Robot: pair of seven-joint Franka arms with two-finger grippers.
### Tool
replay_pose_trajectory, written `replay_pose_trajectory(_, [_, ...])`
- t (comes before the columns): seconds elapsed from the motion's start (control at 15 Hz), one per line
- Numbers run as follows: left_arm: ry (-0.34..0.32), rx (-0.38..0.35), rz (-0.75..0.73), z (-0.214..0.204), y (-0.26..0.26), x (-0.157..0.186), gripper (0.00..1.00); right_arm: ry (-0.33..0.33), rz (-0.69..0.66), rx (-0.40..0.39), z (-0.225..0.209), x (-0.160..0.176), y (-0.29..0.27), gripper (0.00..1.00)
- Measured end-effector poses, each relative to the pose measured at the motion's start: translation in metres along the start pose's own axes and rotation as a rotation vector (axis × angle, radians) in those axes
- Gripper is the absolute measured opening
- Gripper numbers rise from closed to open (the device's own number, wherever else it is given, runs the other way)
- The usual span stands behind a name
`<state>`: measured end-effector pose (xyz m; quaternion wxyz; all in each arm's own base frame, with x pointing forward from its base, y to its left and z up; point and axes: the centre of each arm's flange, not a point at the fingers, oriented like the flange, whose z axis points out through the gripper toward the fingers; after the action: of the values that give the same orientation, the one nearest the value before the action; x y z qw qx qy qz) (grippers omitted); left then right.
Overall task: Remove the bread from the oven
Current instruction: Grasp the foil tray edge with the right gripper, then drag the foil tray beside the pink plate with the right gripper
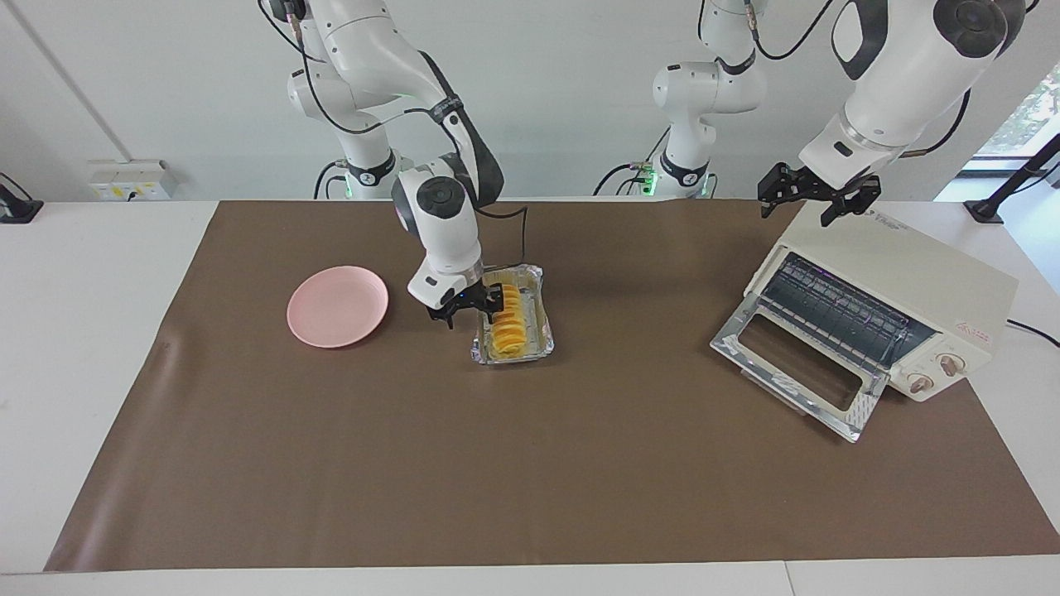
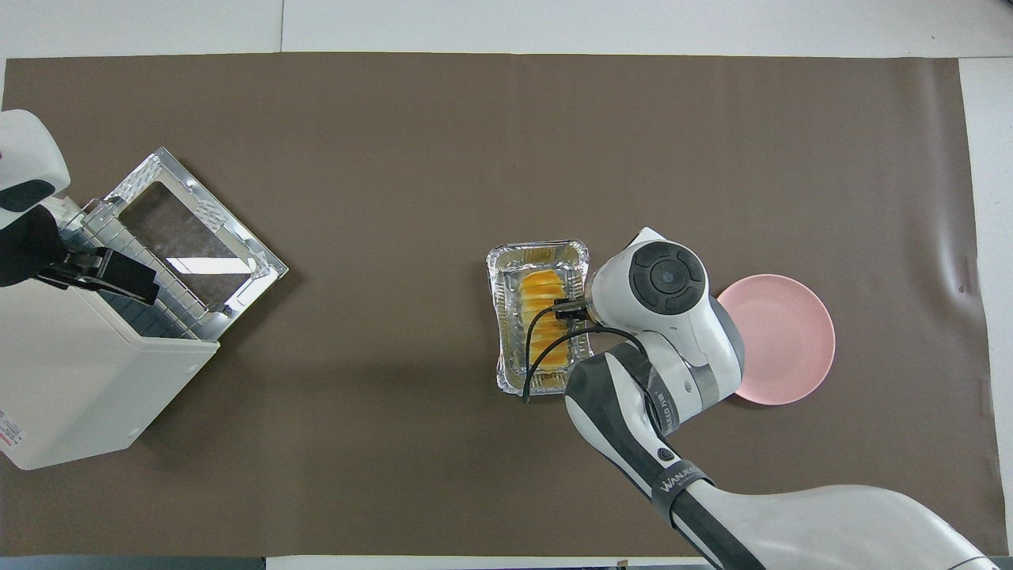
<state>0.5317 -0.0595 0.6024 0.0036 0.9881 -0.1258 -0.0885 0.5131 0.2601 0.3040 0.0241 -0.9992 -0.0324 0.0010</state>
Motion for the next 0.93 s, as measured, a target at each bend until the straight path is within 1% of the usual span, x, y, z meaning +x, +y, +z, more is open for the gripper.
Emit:
replay_pose_trajectory(0.07, [0.001,-0.001,-0.003,0.0,-0.003,-0.001,1.0,-0.002,0.026,0.005,0.0,0.0,-0.001,0.55])
replay_pose_trajectory(0.13, [0.003,-0.001,-0.005,-0.001,-0.004,-0.001,1.0,-0.003,0.045,0.008,0.0,-0.001,-0.003,0.42])
replay_pose_trajectory(0.2, [0.013,0.001,-0.004,-0.002,-0.004,0.0,1.0,-0.003,0.054,0.01,0.0,-0.003,-0.007,0.32])
replay_pose_trajectory(0.33, [0.056,0.008,-0.048,-0.005,0.006,0.007,1.0,-0.003,0.06,0.012,-0.001,-0.005,-0.014,0.12])
replay_pose_trajectory(0.4, [0.065,0.01,-0.075,-0.004,0.014,0.01,1.0,-0.001,0.062,0.013,-0.002,-0.006,-0.016,0.02])
replay_pose_trajectory(0.53, [0.062,0.012,-0.092,-0.003,0.025,0.011,1.0,0.008,0.066,0.016,-0.008,-0.003,-0.014,0.02])
replay_pose_trajectory(0.67, [0.076,0.012,-0.096,-0.004,0.025,0.013,1.0,0.004,0.087,0.012,-0.026,0.01,0.002,0.02])
replay_pose_trajectory(0.8, [0.09,0.012,-0.1,-0.005,0.023,0.014,1.0,0.0,0.101,0.012,-0.058,0.033,0.038,0.02])
replay_pose_trajectory(0.93, [0.091,0.013,-0.097,-0.005,0.024,0.014,1.0,0.008,0.155,0.052,-0.088,0.056,0.089,0.02])
